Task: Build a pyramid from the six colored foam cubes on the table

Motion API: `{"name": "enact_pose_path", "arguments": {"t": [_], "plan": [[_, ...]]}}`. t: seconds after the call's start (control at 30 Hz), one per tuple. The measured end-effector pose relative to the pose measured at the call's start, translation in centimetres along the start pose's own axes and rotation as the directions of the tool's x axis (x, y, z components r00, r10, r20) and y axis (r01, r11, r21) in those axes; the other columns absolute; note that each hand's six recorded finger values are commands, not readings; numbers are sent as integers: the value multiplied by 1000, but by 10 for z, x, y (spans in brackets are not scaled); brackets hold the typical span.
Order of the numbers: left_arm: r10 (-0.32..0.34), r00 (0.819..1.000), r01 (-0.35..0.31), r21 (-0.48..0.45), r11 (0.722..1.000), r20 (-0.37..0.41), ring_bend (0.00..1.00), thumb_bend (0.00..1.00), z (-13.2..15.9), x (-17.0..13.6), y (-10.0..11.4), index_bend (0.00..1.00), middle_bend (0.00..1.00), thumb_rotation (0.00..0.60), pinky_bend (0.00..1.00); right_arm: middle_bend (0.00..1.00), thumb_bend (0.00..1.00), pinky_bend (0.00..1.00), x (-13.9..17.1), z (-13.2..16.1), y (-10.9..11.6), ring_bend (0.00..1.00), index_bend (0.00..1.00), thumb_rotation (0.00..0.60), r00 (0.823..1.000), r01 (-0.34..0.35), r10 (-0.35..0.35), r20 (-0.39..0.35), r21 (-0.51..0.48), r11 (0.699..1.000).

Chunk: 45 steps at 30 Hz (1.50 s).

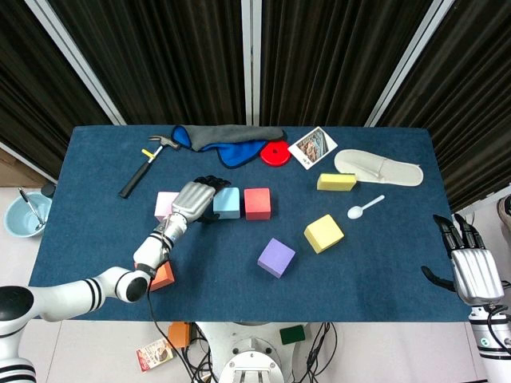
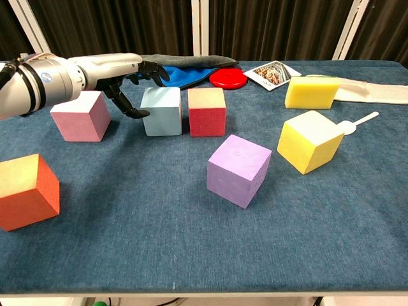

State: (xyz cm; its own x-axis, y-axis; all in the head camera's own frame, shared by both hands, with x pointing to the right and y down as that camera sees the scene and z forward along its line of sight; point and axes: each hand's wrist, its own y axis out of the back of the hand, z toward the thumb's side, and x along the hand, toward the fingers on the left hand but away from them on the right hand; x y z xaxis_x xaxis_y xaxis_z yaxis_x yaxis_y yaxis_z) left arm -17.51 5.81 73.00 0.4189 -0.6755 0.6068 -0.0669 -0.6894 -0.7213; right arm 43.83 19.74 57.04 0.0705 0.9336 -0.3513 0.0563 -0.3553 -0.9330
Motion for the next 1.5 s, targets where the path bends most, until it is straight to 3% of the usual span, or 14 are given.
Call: {"name": "enact_pose_path", "arguments": {"t": [0.4, 0.63, 0.77, 1.1, 1.5], "plan": [[-3, 1000, 3, -6, 1000, 4, 118, 279, 3, 6, -2, 161, 155, 578, 172, 100, 176, 135, 2, -1, 0, 15, 0, 600, 1000, -1, 1, 9, -2, 1000], [-2, 1000, 2, -7, 1000, 0, 227, 279, 2, 10, -5, 275, 281, 600, 173, 100, 176, 135, 2, -1, -1, 15, 1, 600, 1000, -3, 4, 11, -3, 1000], [10, 1000, -10, -7, 1000, 7, 244, 280, 3, 10, -4, 283, 305, 600, 173, 100, 176, 133, 1, -1, -2, 15, 0, 600, 1000, -5, 5, 10, -3, 1000], [24, 999, -24, 4, 1000, 46, 247, 279, 13, 9, -3, 285, 309, 600, 173, 100, 176, 130, 3, -2, -1, 15, 0, 600, 1000, -4, 4, 15, -4, 1000], [13, 999, -13, 2, 1000, 37, 247, 279, 13, 16, -3, 283, 306, 600, 174, 100, 176, 129, 6, -6, -2, 15, 0, 600, 1000, -7, 7, 28, -5, 1000]]}}
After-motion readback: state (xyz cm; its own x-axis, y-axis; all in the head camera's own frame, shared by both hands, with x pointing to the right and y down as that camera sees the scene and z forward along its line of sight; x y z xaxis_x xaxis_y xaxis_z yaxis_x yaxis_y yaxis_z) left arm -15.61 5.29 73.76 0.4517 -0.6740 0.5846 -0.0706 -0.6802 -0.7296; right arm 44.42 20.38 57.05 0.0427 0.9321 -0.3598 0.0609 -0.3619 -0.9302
